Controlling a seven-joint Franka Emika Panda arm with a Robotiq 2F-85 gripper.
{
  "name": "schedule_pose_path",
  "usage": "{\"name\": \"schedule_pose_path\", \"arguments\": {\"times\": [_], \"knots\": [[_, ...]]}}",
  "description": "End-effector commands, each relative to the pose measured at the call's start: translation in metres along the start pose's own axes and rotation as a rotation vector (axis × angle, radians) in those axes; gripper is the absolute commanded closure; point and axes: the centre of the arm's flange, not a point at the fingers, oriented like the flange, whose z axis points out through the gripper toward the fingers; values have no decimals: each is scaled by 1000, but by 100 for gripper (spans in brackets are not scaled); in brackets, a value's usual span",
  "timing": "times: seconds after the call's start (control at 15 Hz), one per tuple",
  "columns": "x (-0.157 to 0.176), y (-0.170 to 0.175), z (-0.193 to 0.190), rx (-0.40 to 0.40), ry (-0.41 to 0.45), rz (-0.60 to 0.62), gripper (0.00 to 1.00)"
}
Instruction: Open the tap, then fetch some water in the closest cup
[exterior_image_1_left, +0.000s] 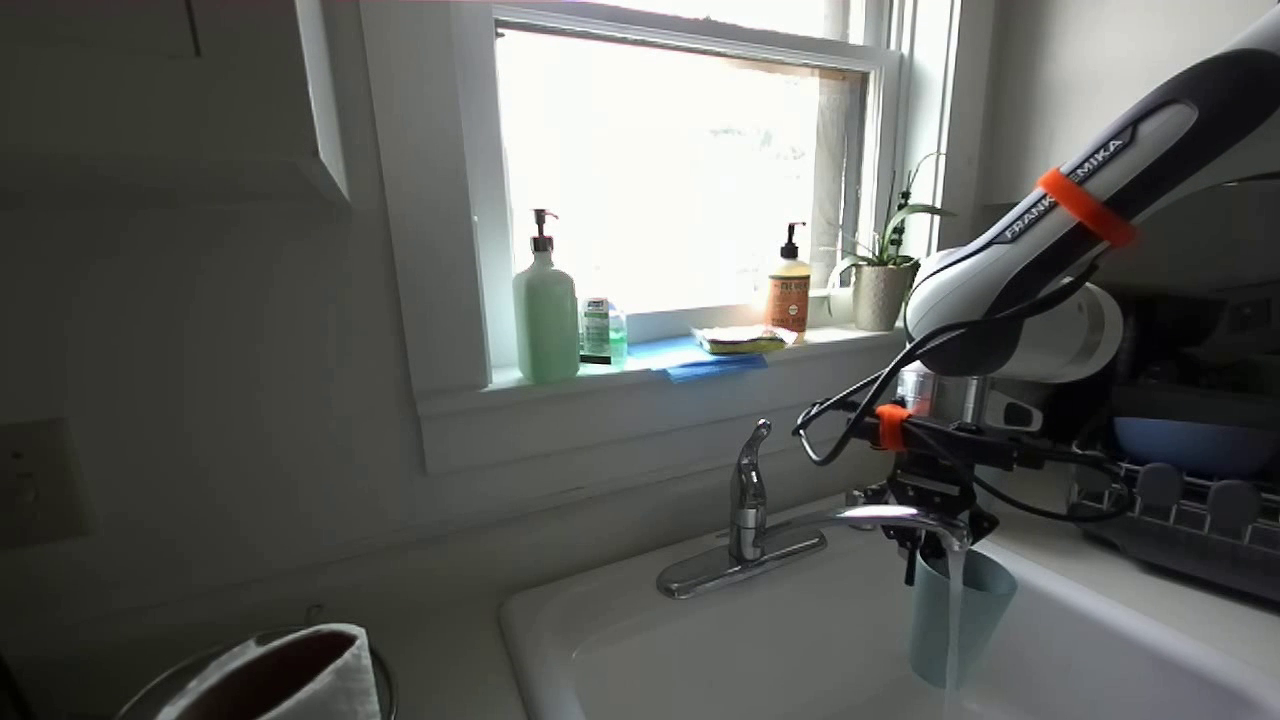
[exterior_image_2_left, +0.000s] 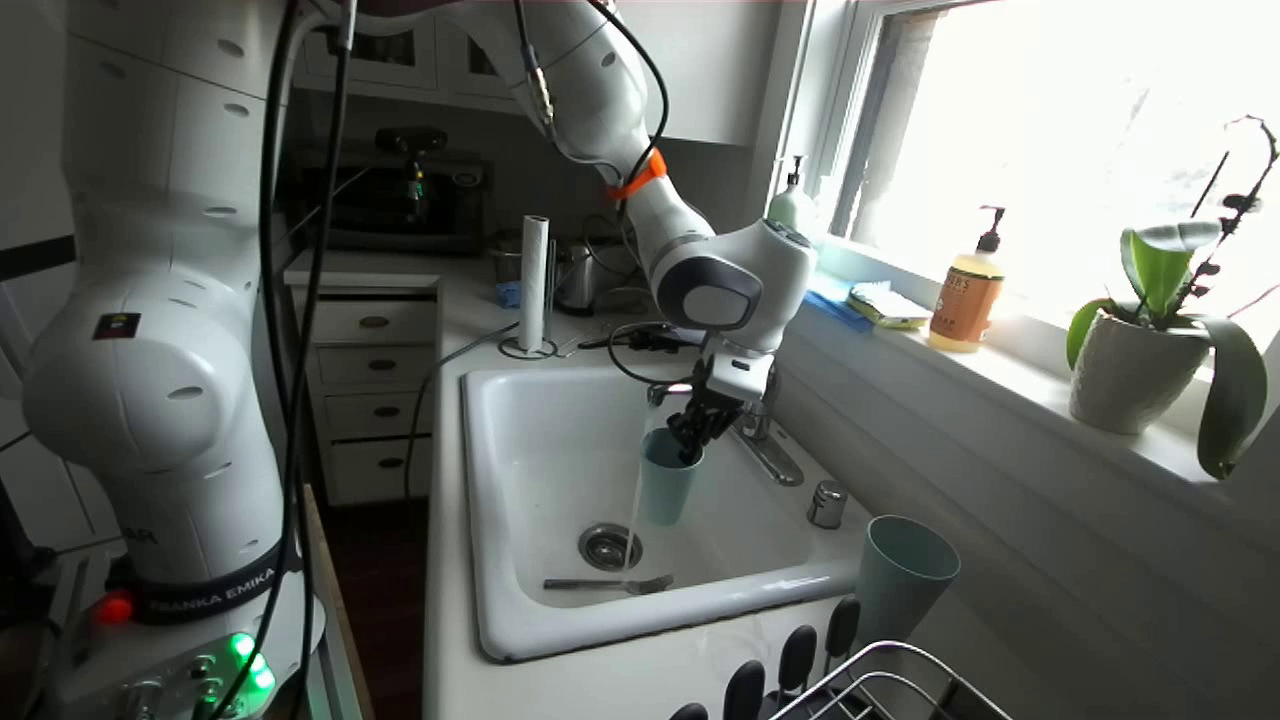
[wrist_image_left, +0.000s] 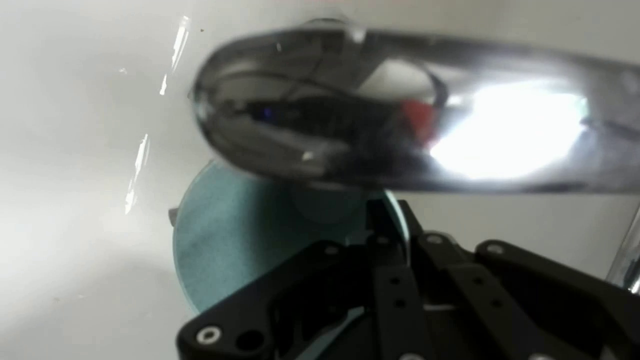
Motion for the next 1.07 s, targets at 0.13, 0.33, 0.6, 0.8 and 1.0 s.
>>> {"name": "schedule_pose_path", "arguments": {"times": [0.13, 0.33, 0.6, 0.8, 1.0], "knots": [[-16, -1, 9, 5, -33, 41, 99], [-23, -1, 14, -1, -39, 42, 99], [-20, -2, 16, -2, -30, 33, 99], [-12, -4, 12, -3, -28, 8, 99], [-10, -3, 10, -2, -29, 13, 99]]}}
